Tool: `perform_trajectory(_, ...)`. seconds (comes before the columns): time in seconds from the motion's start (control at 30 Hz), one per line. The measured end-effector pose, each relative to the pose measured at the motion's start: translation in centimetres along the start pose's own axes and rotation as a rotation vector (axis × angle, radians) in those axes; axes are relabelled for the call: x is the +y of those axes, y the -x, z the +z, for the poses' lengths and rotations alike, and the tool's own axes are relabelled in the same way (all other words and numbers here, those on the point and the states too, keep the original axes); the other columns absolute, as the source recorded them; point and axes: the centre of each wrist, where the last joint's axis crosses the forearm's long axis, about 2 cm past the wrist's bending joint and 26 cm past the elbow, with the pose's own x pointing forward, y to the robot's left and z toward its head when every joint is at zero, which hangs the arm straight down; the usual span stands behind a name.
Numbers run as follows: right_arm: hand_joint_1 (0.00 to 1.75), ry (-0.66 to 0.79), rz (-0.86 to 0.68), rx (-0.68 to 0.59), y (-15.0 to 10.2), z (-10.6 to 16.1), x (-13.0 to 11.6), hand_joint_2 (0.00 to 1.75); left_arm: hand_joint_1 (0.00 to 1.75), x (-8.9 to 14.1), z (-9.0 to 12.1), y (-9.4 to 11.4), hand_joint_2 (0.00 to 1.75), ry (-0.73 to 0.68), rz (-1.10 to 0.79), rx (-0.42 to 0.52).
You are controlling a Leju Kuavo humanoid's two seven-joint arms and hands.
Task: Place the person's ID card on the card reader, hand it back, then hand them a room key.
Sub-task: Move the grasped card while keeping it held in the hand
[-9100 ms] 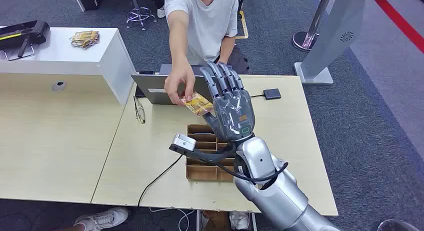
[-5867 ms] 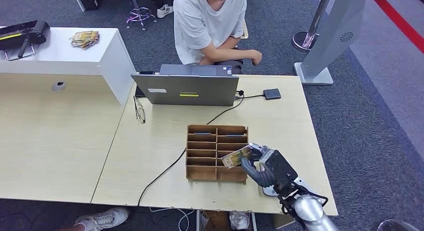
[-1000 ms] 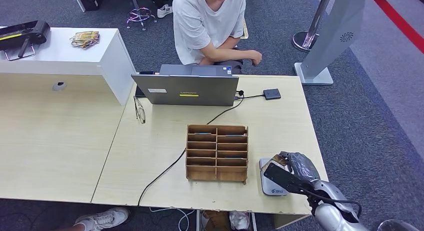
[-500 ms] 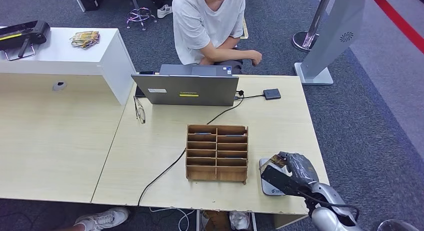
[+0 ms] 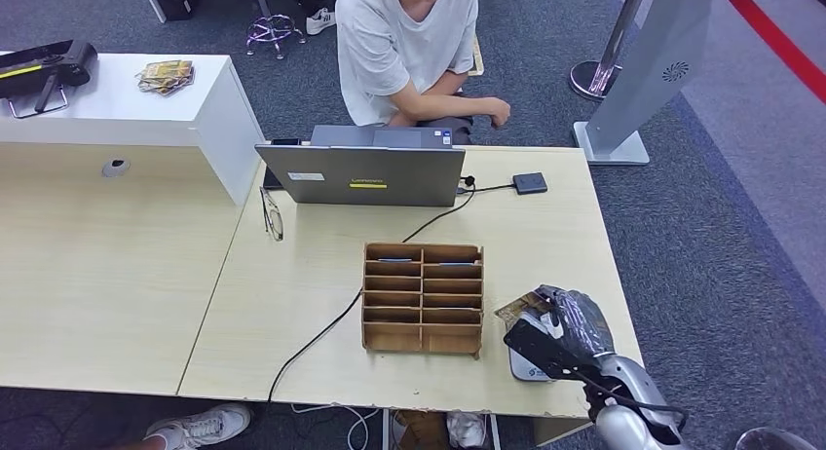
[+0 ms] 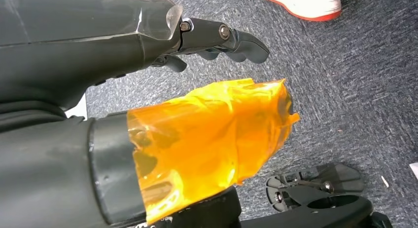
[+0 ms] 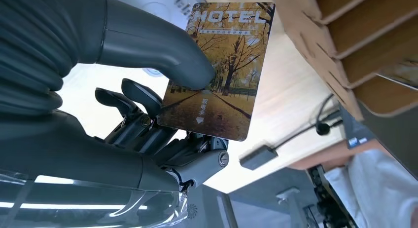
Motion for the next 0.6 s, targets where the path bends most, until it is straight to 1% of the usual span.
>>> perform_trajectory(0.33,1.75,0.137,-0.042,-0.071,-2.1,-0.5,0.2,1.75,0.00,0.0,0.0,0.0,0.00,0.004,0.004,0.001)
perform_trajectory(0.6,1.75,0.196,-0.075,-0.096,-3.1,-0.8,0.1,1.75,0.00,0.0,0.0,0.0,0.00,0.009,0.004,0.001)
